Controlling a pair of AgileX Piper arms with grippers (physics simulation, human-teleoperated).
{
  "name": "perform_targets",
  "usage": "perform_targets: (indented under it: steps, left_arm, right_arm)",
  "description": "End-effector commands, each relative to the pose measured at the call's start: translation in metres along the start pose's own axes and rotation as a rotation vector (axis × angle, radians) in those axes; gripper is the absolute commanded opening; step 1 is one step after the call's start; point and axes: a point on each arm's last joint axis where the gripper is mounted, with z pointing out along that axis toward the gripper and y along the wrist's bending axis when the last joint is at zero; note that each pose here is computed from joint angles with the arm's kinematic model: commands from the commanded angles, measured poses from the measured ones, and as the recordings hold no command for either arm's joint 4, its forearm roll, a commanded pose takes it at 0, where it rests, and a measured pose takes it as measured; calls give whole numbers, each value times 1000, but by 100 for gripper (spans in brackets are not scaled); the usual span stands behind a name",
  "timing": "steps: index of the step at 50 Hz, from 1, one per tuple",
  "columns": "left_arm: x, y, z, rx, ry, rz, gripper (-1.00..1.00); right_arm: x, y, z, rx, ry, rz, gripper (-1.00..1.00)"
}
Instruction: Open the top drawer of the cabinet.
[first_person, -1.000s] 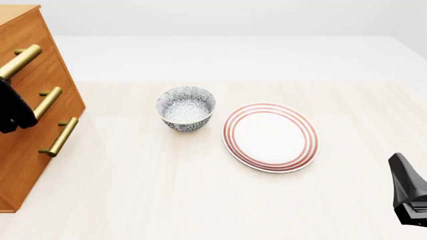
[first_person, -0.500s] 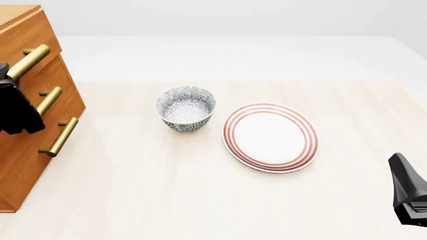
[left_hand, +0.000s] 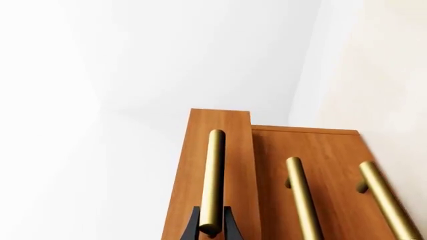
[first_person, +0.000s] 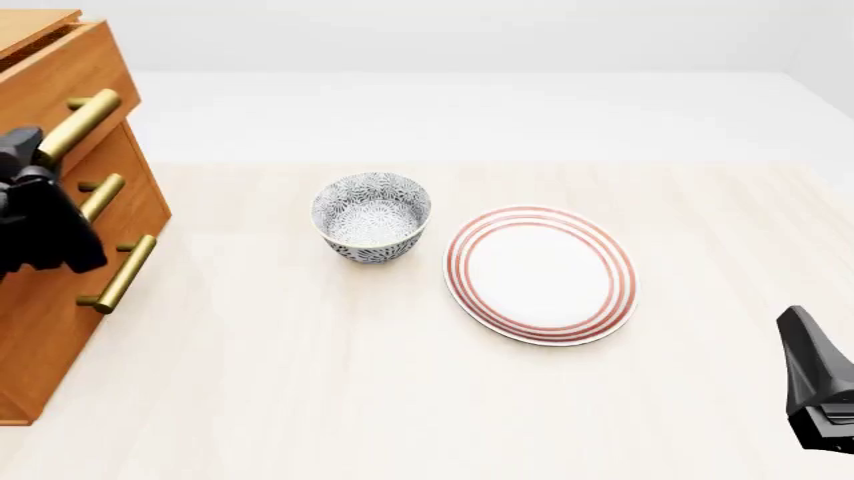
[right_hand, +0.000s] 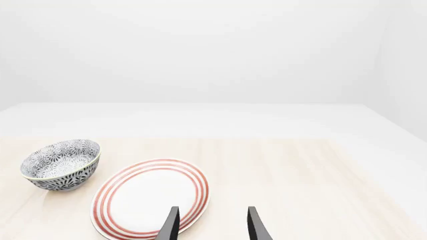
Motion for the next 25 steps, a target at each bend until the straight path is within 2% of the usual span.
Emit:
perform_targets:
  steps: [1, 25]
  left_arm:
    - [-6, -13, -8, 61, -21, 3, -100]
    - [-24, -9, -14, 41, -107, 13, -100]
  right_arm:
    - [0, 0, 0, 0, 0, 1, 100]
    - [0, 0, 0, 0, 0, 1, 100]
